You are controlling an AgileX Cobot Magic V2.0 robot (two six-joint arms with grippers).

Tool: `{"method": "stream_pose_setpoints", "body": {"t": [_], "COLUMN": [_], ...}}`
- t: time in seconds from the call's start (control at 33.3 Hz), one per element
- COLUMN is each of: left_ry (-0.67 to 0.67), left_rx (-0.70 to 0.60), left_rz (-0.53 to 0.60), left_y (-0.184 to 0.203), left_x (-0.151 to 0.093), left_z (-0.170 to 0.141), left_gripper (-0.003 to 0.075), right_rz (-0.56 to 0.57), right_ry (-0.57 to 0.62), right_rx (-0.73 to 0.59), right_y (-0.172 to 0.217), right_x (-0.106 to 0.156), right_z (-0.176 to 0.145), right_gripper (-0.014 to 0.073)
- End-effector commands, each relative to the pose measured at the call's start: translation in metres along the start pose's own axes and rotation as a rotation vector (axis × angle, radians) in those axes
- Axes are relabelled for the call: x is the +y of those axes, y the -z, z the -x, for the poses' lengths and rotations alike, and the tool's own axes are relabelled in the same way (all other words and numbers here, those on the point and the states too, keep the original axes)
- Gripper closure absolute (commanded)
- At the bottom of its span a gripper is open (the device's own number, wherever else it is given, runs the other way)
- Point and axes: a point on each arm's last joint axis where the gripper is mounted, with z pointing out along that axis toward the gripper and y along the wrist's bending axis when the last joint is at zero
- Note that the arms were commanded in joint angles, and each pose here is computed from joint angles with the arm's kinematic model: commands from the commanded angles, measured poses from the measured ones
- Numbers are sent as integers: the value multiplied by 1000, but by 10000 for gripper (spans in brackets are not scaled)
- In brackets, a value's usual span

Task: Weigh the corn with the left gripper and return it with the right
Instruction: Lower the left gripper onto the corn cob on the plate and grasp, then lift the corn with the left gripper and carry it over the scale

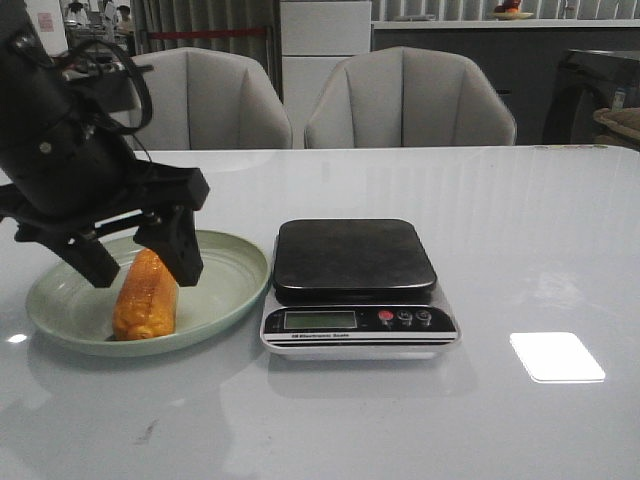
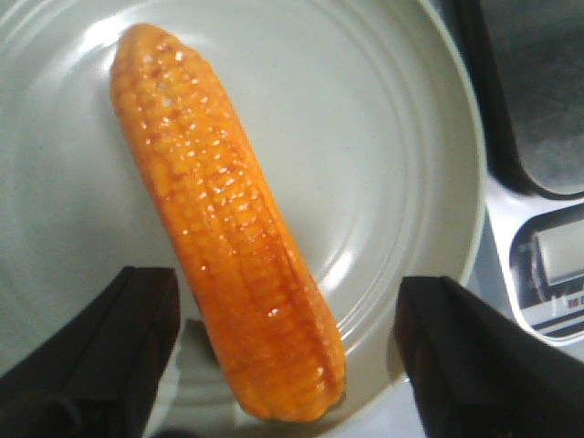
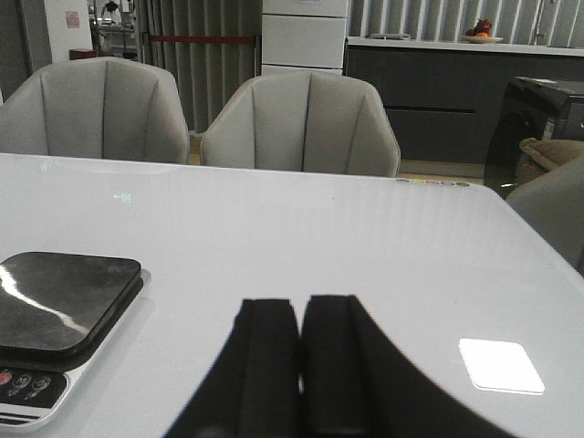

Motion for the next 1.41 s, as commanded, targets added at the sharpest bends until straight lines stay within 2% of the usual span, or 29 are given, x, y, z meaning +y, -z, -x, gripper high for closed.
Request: {"method": "stream_pose_setpoints", "body": {"t": [0.0,0.15,0.3,0.42,0.69,0.9,1.02,1.26,1.38], "left_ry": [12,14,9,-12,-123,-135,-105,-45,-12], "left_rx": [-38,18,-1,-45,-139,-142,-119,-137,-170], "left_rz": [-21,-14,-27,-53,-146,-224,-253,-286,-307], "left_y": [2,-12,-5,10,29,20,9,-2,-1], "left_x": [-7,-7,-12,-23,-79,-113,-121,-125,-126], "left_z": [14,17,30,48,64,61,61,65,68], "left_gripper": [228,324,505,608,606,595,526,272,244], "right_rz": [2,2,2,2,2,2,2,2,2], "right_ry": [5,5,5,5,5,5,5,5,5], "right_rx": [-85,-85,-85,-85,-85,-85,-85,-85,-85], "right_y": [1,1,1,1,1,1,1,1,1], "right_x": [0,0,0,0,0,0,0,0,0], "right_z": [5,5,5,5,5,5,5,5,5], "right_gripper": [440,440,440,440,440,440,440,440,440]}}
